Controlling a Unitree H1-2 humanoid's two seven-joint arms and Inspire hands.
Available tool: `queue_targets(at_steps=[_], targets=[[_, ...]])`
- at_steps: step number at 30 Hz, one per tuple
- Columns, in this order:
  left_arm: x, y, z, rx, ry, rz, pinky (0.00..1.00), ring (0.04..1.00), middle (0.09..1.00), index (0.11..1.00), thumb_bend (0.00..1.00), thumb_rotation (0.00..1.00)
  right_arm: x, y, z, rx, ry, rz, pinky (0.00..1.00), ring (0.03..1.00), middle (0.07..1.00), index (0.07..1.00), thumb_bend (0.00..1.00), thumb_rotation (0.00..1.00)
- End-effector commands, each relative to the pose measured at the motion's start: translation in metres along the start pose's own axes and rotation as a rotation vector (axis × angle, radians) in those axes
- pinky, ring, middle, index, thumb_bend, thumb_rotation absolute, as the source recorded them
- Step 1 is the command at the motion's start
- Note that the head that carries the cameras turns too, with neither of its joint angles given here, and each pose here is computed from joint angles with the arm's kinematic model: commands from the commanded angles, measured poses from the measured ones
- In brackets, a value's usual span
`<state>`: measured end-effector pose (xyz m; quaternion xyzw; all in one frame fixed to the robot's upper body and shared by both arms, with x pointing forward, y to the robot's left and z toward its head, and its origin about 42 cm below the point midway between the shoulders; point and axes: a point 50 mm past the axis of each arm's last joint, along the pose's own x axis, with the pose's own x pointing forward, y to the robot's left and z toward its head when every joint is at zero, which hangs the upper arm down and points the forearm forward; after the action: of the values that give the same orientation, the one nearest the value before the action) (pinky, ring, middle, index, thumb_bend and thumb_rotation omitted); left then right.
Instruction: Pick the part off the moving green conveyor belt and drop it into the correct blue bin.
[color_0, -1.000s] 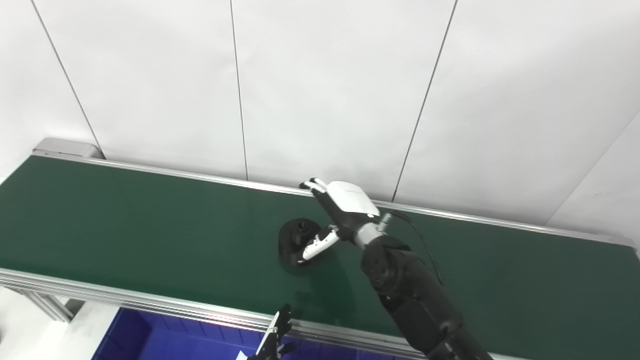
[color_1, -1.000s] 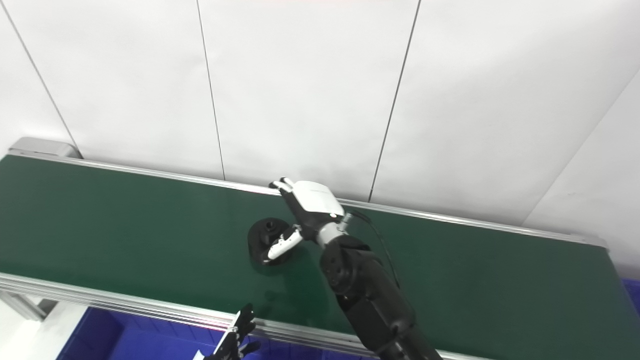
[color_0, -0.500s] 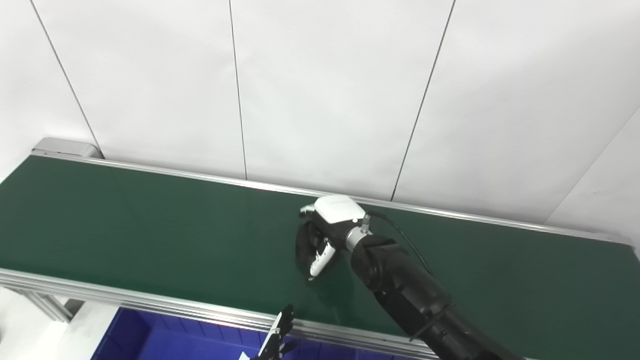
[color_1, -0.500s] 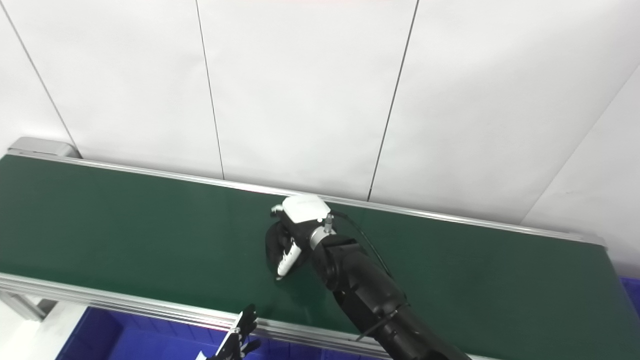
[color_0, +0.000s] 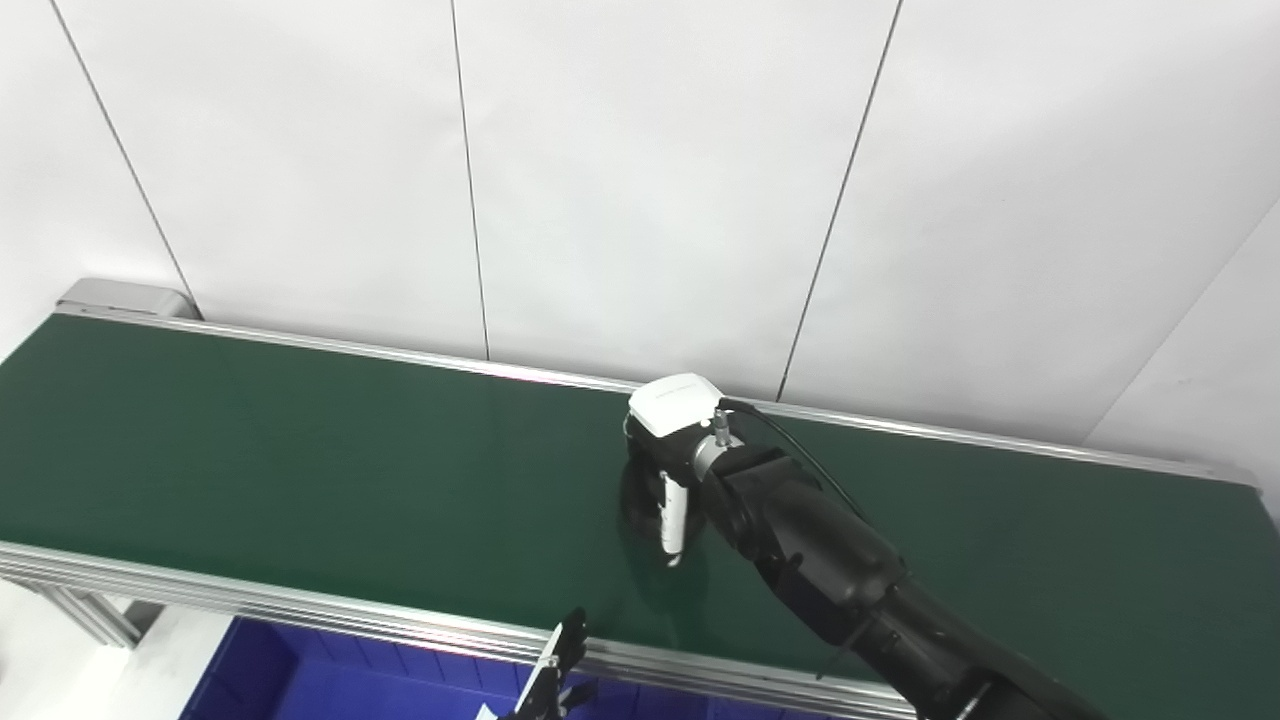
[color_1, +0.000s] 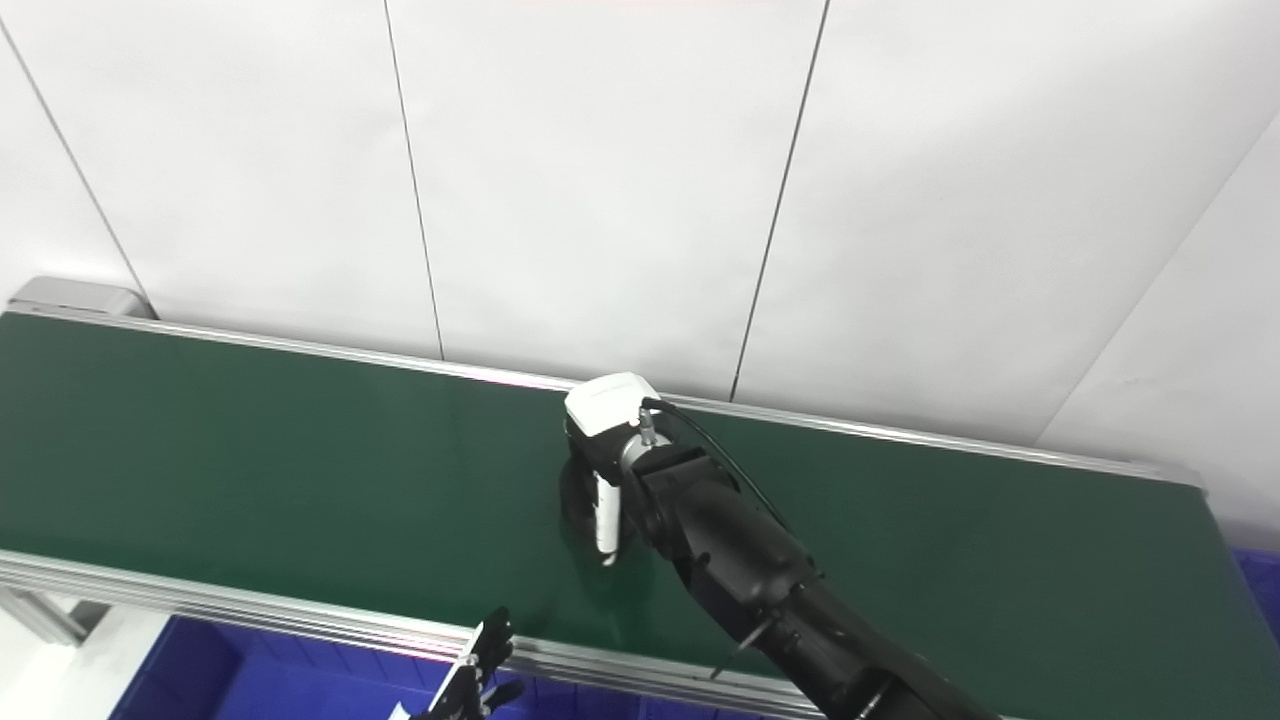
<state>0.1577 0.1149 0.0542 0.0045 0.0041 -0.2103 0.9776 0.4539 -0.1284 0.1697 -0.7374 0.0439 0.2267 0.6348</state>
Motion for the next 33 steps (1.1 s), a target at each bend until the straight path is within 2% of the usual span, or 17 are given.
queue_targets(at_steps=[1, 7, 9, 11, 14, 18, 22, 25, 29, 33], targets=[[0.004, 0.000, 0.011, -0.012, -0.052, -0.002, 0.90, 0.997, 1.000, 1.000, 0.73, 0.92, -0.002, -0.005, 0.004, 0.030, -0.014, -0.021, 0.44, 0.554, 0.508, 0.481, 0.53, 0.00], [0.002, 0.001, 0.013, -0.013, -0.060, 0.011, 0.92, 1.000, 1.000, 1.000, 0.73, 0.93, -0.006, -0.006, 0.007, 0.095, -0.037, -0.047, 0.44, 0.554, 0.515, 0.474, 0.53, 0.00], [0.001, 0.001, 0.014, -0.012, -0.060, 0.015, 0.93, 0.997, 1.000, 1.000, 0.73, 0.93, -0.011, -0.009, 0.007, 0.116, -0.061, -0.061, 0.40, 0.519, 0.501, 0.481, 0.53, 0.00], [0.000, 0.002, 0.015, -0.005, -0.062, 0.016, 0.93, 0.993, 1.000, 1.000, 0.73, 0.93, -0.019, -0.016, 0.008, 0.127, -0.091, -0.074, 0.35, 0.440, 0.486, 0.518, 0.52, 0.00], [-0.002, 0.005, 0.016, 0.008, -0.064, 0.019, 0.93, 0.985, 1.000, 1.000, 0.74, 0.95, -0.034, -0.030, 0.011, 0.115, -0.128, -0.078, 0.33, 0.411, 0.480, 0.529, 0.52, 0.00], [-0.003, 0.011, 0.020, -0.008, -0.058, 0.028, 0.95, 0.995, 1.000, 1.000, 0.74, 0.96, -0.058, -0.056, 0.018, -0.005, -0.178, -0.036, 0.30, 0.396, 0.480, 0.544, 0.51, 0.00], [-0.004, 0.020, 0.027, 0.015, -0.025, 0.044, 0.96, 0.993, 1.000, 1.000, 0.79, 0.99, -0.089, -0.084, 0.024, -0.167, -0.173, 0.042, 0.30, 0.389, 0.481, 0.561, 0.51, 0.00], [-0.005, 0.028, 0.032, 0.022, -0.013, 0.046, 0.95, 0.989, 1.000, 1.000, 0.80, 1.00, -0.104, -0.094, 0.022, -0.196, -0.177, 0.070, 0.32, 0.392, 0.494, 0.535, 0.51, 0.00], [-0.007, 0.039, 0.037, 0.038, 0.008, 0.038, 0.95, 0.987, 1.000, 1.000, 0.78, 1.00, -0.128, -0.092, 0.016, -0.232, -0.180, 0.058, 0.31, 0.386, 0.488, 0.557, 0.51, 0.00], [-0.011, 0.053, 0.042, 0.045, 0.017, 0.037, 0.95, 0.983, 1.000, 1.000, 0.76, 1.00, -0.154, -0.078, 0.015, -0.285, -0.184, 0.067, 0.32, 0.385, 0.494, 0.550, 0.51, 0.00]])
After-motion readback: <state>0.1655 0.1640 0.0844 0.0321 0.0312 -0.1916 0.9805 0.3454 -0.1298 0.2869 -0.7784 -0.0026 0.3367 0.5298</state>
